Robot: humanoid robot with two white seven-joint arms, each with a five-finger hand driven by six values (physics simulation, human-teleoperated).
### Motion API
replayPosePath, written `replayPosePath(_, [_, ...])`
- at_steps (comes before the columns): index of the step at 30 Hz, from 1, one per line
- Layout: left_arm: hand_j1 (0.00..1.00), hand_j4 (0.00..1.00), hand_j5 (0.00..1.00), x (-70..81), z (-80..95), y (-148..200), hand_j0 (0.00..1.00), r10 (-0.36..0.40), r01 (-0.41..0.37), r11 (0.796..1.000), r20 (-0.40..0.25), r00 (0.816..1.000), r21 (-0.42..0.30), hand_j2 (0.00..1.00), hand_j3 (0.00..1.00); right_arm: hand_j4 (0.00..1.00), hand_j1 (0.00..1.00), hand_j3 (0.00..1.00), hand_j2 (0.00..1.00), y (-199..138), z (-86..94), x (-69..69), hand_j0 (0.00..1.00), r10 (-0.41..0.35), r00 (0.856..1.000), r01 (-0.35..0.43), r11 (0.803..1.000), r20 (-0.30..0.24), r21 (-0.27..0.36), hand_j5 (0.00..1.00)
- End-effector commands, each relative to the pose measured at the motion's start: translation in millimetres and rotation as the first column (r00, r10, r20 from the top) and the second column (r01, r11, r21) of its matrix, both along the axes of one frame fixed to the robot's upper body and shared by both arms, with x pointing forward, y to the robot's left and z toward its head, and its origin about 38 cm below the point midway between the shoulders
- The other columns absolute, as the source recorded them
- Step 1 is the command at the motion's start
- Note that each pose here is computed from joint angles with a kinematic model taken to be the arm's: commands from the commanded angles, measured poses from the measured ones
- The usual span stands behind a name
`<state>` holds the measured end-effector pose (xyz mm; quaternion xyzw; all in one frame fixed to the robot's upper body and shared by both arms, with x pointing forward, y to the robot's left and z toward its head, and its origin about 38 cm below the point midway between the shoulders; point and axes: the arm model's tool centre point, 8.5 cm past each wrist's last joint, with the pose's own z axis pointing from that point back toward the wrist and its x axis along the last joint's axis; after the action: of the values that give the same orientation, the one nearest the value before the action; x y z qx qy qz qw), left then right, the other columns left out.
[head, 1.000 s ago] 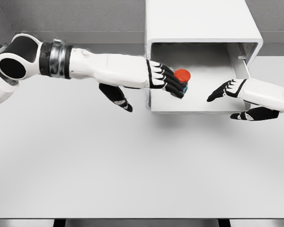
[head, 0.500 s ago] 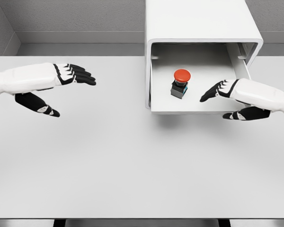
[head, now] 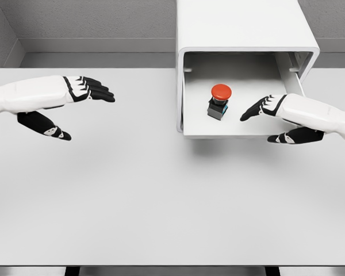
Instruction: Slide open multi-storey tabletop storage cabinets and put open load switch and slide close multi-storey tabletop storage cabinets
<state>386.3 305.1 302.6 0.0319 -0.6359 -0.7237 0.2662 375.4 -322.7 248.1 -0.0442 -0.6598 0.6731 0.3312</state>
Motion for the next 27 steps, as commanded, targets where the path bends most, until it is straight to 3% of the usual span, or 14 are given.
replayPosePath(1, [1.00,1.00,1.00,0.0,1.7,1.7,1.00,0.005,-0.005,1.000,-0.002,1.000,-0.002,1.00,1.00,0.79,0.79,0.79,0.79,-1.1,-1.8,2.8,0.79,-0.010,1.000,0.010,1.000,-0.006,0.009,0.79])
replayPosePath(12, [1.00,1.00,1.00,0.1,2.1,1.8,1.00,0.006,-0.006,1.000,0.000,1.000,-0.003,1.00,1.00,0.79,0.79,0.79,0.79,-1.1,4.8,8.6,0.79,-0.012,1.000,0.012,1.000,0.011,0.005,0.79])
replayPosePath(27, [1.00,1.00,1.00,1.3,2.5,5.9,1.00,0.018,-0.018,1.000,-0.002,1.000,0.001,1.00,1.00,0.79,0.79,0.79,0.79,2.9,-1.2,23.5,0.79,-0.029,1.000,0.029,0.999,0.007,0.031,0.79])
